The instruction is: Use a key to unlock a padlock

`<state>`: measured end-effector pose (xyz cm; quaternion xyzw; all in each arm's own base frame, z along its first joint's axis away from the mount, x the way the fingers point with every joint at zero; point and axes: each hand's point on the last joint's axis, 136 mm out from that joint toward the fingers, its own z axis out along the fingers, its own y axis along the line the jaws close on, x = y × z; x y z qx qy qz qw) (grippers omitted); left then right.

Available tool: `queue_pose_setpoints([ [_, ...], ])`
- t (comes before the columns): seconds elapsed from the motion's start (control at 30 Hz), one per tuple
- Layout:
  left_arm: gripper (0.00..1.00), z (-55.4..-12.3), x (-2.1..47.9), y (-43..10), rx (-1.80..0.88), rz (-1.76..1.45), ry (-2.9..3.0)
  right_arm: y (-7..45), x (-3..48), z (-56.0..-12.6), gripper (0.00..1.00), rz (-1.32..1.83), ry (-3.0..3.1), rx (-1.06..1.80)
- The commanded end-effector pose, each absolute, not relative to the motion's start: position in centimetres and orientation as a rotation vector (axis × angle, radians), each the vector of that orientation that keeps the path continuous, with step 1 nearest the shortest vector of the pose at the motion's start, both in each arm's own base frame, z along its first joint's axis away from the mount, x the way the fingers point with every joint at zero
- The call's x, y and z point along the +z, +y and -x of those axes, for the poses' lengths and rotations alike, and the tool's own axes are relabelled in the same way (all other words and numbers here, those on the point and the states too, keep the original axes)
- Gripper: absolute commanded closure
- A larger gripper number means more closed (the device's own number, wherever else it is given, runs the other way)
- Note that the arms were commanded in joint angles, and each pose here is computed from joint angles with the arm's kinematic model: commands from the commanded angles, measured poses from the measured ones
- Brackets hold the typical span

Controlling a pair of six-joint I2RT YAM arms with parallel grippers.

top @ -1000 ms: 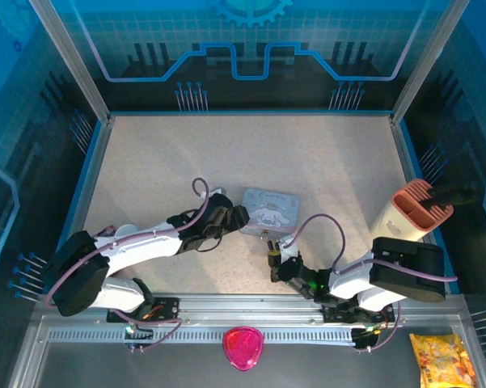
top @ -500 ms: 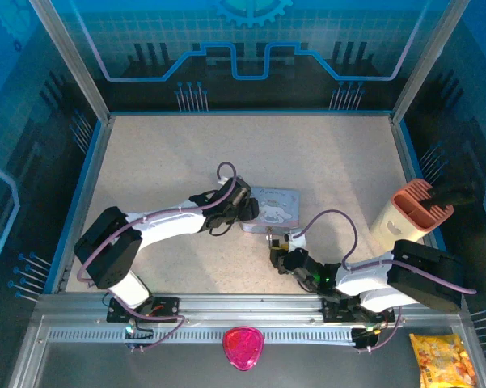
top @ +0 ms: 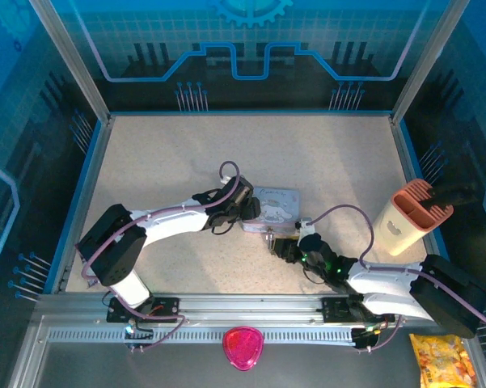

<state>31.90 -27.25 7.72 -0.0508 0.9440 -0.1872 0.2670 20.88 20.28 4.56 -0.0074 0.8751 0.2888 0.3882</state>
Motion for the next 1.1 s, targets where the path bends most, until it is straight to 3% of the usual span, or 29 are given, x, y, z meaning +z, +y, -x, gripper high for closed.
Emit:
queue_pose_setpoints([
  [0.0, 0.40, -31.0, 5.4, -25.4, -0.412, 0.168, 2.607, 21.3, 4.8, -20.7, 0.52, 0.021, 2.258, 0.800],
  [0.53, 0.42, -30.9, 5.2, -25.6, -0.434, 0.180, 2.610, 22.3, 3.0, -22.4, 0.44, 0.059, 2.302, 0.686],
  [0.93, 0.41, -30.7, 5.3, -24.2, -0.408, 0.235, 2.572, 22.6, 0.7, -22.1, 0.58, 0.071, 2.342, 0.657],
  [1.07, 0.42, -30.6, 5.0, -24.0, -0.393, 0.236, 2.577, 22.5, 0.3, -21.9, 0.69, 0.040, 2.350, 0.672],
])
